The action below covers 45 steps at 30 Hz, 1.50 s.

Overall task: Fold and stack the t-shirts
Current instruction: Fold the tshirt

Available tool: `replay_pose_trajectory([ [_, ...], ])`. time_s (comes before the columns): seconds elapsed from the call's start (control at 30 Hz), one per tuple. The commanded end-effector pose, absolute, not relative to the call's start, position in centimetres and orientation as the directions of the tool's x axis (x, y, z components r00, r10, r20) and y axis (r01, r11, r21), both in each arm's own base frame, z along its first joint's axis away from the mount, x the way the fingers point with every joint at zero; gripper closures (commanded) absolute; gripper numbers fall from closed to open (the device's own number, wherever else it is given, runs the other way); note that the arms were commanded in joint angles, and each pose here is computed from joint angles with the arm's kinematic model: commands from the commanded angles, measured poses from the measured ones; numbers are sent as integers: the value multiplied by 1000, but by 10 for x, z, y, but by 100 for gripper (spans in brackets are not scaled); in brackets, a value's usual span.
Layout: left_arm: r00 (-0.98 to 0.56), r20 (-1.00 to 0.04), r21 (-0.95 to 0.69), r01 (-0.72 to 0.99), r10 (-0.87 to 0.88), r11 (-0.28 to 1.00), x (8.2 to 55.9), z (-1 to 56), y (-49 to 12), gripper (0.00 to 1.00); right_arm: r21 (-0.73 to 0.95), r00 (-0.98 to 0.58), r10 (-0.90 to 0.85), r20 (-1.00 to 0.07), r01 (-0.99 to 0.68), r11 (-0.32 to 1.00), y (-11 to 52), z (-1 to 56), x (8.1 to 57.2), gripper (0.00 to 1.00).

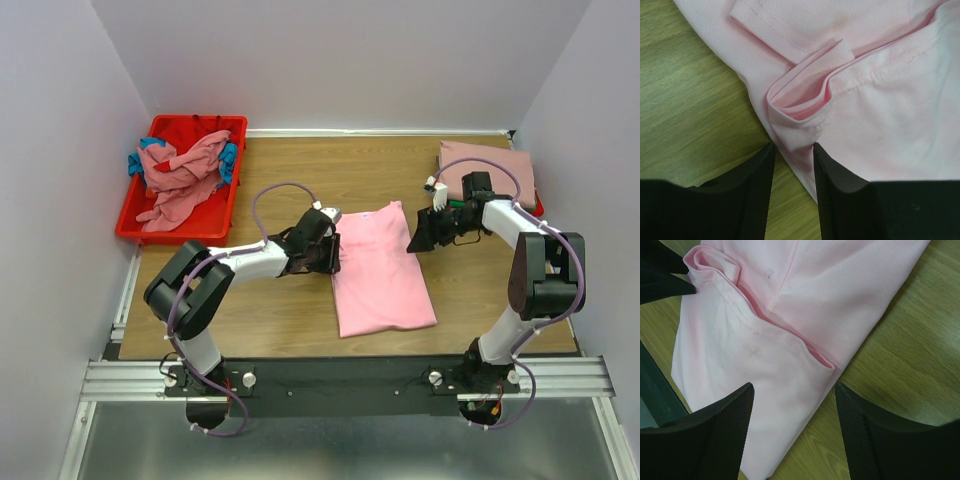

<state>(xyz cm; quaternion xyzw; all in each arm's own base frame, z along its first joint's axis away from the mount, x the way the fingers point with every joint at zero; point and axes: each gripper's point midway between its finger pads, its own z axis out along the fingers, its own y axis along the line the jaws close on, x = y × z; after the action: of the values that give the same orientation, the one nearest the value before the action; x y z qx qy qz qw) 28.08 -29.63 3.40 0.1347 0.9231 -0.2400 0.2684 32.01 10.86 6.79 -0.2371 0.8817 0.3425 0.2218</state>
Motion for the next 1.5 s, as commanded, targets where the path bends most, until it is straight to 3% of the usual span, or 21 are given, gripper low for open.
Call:
replay_pose_trajectory([
  [0.0, -795, -592, -389, 425, 132, 818, 287, 46, -311, 57, 523, -807, -253, -533, -550, 651, 108, 61, 318, 27],
  [0.93, -814, -554, -417, 453, 174, 788, 285, 38, -326, 57, 534, -814, -252, -524, -544, 648, 109, 58, 316, 27],
  [1.0, -813, -555, -427, 459, 175, 780, 285, 40, -328, 61, 534, -814, -252, -524, -544, 648, 109, 58, 316, 27],
  [1.23, -806, -565, -439, 473, 175, 764, 284, 43, -331, 96, 535, -815, -252, -522, -543, 648, 109, 58, 316, 27],
  [1.43, -799, -579, -455, 484, 165, 747, 283, 52, -333, 98, 541, -820, -252, -514, -538, 646, 109, 56, 315, 28],
  [1.47, -801, -575, -457, 482, 165, 747, 282, 50, -333, 86, 543, -822, -252, -511, -536, 646, 109, 55, 315, 28],
])
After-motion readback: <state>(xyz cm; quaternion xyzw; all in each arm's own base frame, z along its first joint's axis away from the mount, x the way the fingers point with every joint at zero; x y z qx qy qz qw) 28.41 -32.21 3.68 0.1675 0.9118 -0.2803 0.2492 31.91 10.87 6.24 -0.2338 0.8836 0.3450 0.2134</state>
